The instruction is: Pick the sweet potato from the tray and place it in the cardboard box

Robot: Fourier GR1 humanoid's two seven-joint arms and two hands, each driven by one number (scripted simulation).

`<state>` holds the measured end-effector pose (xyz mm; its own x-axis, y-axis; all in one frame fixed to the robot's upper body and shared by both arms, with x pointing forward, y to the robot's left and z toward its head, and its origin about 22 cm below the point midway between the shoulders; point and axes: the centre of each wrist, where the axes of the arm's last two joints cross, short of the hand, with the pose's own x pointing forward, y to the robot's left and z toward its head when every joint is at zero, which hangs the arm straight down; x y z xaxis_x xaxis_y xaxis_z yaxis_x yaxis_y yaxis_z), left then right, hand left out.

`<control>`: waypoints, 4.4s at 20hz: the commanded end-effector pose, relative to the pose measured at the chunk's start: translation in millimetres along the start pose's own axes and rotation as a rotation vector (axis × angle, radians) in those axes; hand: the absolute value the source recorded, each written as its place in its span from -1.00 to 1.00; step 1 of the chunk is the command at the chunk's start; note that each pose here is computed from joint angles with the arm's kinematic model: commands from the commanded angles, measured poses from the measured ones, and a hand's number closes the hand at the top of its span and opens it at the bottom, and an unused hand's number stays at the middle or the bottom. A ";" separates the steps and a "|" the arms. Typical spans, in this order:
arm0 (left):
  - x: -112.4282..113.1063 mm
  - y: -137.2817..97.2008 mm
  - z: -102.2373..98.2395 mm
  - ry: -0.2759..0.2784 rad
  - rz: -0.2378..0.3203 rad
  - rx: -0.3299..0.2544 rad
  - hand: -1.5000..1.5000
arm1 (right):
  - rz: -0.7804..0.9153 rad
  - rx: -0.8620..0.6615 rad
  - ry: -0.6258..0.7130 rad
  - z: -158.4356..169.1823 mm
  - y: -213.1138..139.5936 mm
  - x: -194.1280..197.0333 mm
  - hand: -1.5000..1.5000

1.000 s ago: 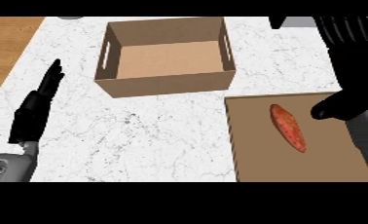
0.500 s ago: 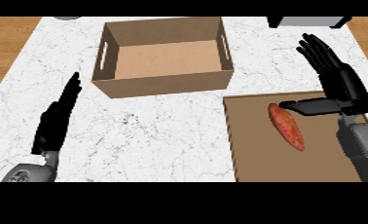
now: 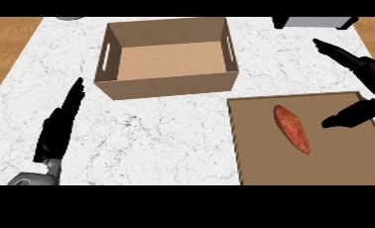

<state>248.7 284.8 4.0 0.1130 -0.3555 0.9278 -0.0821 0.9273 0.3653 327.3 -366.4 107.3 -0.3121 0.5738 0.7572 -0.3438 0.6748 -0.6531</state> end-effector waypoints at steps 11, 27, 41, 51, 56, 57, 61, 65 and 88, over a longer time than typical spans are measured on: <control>6.5 2.6 0.2 -0.001 -0.016 0.028 0.00 | 0.334 0.517 0.225 -12.8 31.8 46.0 -1.00; -5.1 9.7 14.1 -0.005 0.005 0.021 0.00 | 0.430 0.516 0.359 -14.3 70.0 9.8 -1.00; 4.9 -2.6 22.2 0.015 -0.023 0.024 0.00 | 0.403 0.485 0.353 -1.9 89.6 23.1 -1.00; 21.3 16.4 12.2 -0.003 -0.014 0.016 0.00 | 0.380 0.486 0.367 -4.8 93.5 -13.6 -1.00; 4.2 5.4 22.2 -0.006 -0.019 0.012 0.00 | 0.418 0.524 0.368 -1.6 100.3 -14.8 -1.00; 12.3 -5.4 7.7 0.010 0.012 0.010 0.00 | 0.429 0.519 0.358 -8.5 98.9 -14.8 -1.00; -8.7 7.2 10.6 0.021 0.001 0.014 0.00 | 0.405 0.556 0.367 -21.7 95.8 -11.0 -1.00; 6.0 1.8 20.0 -0.006 -0.003 0.015 0.00 | 0.444 0.506 0.319 -9.7 117.6 -3.9 1.00; 30.2 -18.3 -13.6 -0.088 -0.006 -0.098 0.00 | 0.762 0.153 -0.207 -128.4 -18.8 43.9 1.00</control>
<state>263.5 257.4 20.6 0.0239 -0.3682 0.9294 0.0174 0.9297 0.3679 418.2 -284.1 133.2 -0.6296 0.7690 0.1104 -0.1530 0.0166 -0.9881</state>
